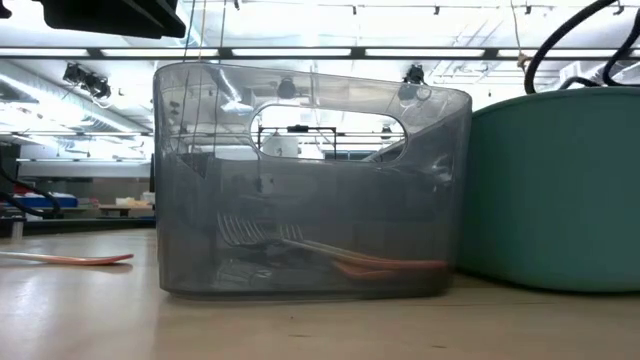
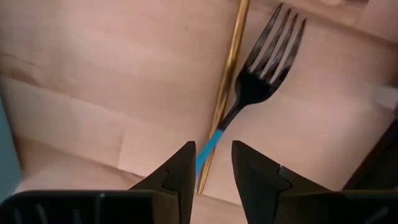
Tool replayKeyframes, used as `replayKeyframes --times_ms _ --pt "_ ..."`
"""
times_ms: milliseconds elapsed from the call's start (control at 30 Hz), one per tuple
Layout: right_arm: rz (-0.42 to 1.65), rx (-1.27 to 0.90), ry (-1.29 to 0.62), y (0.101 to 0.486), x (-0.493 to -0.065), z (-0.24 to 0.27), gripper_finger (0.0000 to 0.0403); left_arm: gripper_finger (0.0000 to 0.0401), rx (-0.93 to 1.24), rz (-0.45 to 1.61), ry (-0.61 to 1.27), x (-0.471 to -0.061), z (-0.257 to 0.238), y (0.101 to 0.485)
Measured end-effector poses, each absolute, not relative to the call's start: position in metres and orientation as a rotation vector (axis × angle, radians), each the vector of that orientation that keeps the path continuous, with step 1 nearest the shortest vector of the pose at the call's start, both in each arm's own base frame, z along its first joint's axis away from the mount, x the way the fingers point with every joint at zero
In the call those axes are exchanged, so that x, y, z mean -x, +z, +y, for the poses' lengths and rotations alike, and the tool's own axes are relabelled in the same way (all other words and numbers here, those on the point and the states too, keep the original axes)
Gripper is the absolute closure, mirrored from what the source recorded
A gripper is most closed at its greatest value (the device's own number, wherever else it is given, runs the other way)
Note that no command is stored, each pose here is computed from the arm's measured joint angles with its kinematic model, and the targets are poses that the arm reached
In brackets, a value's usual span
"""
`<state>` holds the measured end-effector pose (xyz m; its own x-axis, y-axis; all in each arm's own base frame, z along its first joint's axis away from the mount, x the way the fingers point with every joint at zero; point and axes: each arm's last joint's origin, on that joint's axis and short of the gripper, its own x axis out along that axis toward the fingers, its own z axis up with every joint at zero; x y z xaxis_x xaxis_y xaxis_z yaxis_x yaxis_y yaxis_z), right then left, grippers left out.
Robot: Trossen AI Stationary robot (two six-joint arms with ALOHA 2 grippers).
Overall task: Sort silverware by color (type)
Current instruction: Put the blue fork into the white bin
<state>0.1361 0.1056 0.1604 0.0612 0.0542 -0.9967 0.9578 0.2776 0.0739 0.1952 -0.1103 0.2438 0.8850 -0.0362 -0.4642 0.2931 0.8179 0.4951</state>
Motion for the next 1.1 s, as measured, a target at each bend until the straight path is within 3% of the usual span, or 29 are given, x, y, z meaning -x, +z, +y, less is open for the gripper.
replayKeyframes --times_ms 600,933,1100 --pt "1.374 -0.977 -0.993 0.132 -0.149 0.118 0.0292 0.0283 -0.594 0.462 -0.183 -0.195 -0.110 0.243" --pt "1.363 -0.986 -0.962 0.135 -0.148 0.117 0.0356 0.0283 -0.595 0.464 -0.183 -0.195 -0.110 0.243" --pt "1.363 -0.988 -0.956 0.135 -0.148 0.117 0.0364 0.0283 -0.595 0.464 -0.183 -0.195 -0.110 0.243"
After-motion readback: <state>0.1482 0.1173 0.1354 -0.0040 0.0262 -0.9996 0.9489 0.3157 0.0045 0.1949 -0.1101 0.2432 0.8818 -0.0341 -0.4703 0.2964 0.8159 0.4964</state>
